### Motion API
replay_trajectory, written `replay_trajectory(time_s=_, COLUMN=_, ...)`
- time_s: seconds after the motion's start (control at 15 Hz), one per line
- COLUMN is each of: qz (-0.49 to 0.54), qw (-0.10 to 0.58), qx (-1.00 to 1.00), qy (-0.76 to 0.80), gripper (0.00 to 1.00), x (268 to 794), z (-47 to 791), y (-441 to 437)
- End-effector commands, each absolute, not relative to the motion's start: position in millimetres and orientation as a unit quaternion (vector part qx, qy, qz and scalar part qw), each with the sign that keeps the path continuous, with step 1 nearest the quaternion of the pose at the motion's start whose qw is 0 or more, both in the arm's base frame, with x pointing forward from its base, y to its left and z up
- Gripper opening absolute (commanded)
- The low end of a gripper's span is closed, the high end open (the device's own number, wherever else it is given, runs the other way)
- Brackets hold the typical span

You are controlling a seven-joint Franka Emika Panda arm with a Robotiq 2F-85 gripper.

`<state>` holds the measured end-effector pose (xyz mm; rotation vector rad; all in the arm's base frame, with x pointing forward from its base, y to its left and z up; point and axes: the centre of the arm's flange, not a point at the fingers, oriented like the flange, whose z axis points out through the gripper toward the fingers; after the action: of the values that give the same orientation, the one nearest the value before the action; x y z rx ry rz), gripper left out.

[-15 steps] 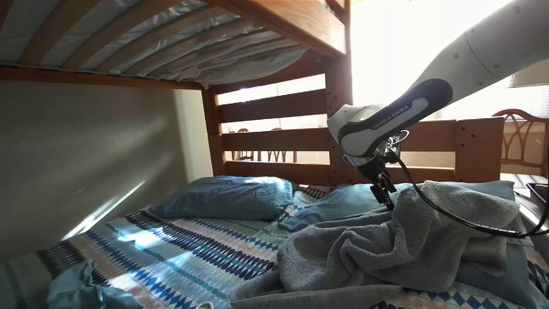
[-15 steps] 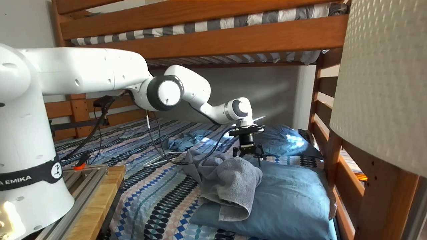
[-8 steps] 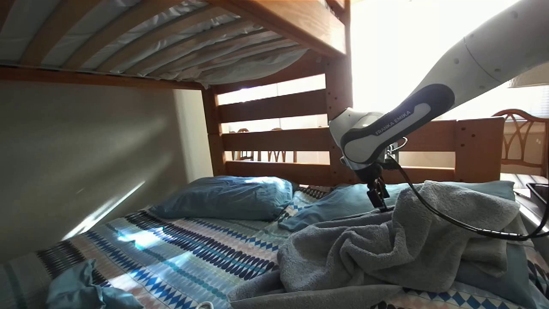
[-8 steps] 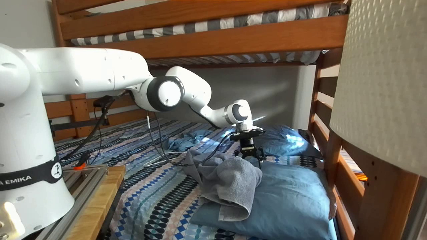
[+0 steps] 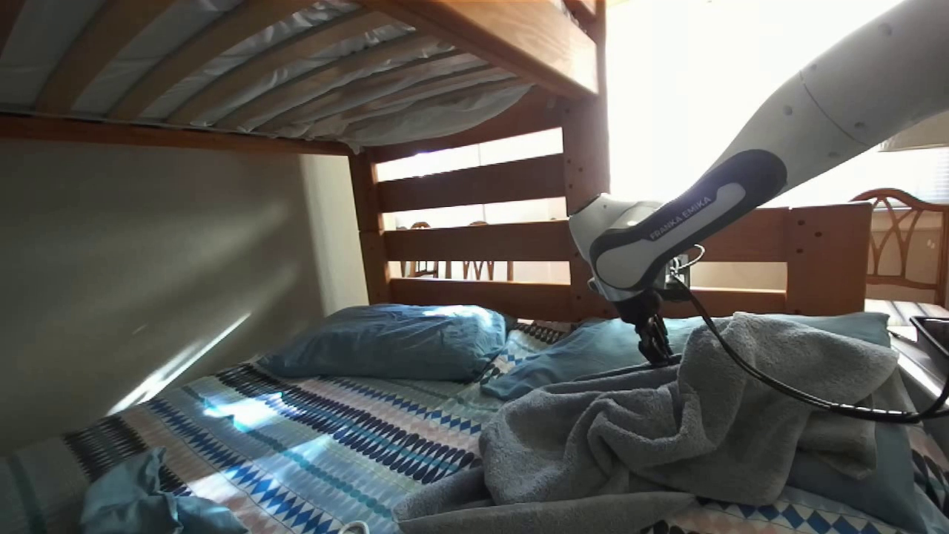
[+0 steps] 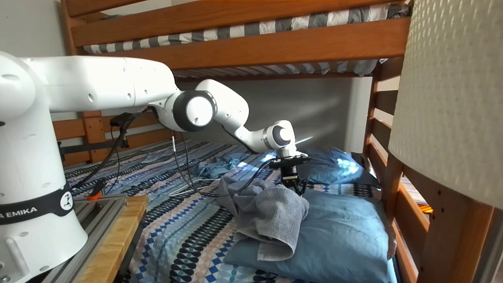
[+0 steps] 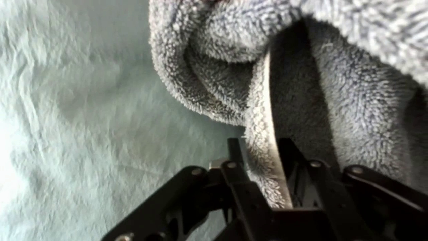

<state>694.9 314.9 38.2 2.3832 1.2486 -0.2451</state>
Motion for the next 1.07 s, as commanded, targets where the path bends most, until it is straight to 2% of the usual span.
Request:
replay_trajectory(time_s=0.0, qz=-0.092, qw=0.216, qx=0.86, qy=0.453, gripper=0.04, x=718, z=25, y=327)
replay_trajectory(time_s=0.13, qz=-0.103, qw=0.231, qx=0.86, qy=0.444, gripper=0.0, x=713, z=30, y=332)
replay_trajectory(time_s=0.53, qz=-0.048, qw=0.346, qx=0.869, qy=0.351, gripper=0.01, x=719, z=107, y=343)
replay_trajectory(time_s=1.0, qz=0.032, qw=0.444, qx=0.863, qy=0.24, gripper=0.01, x=738, z=200, y=338)
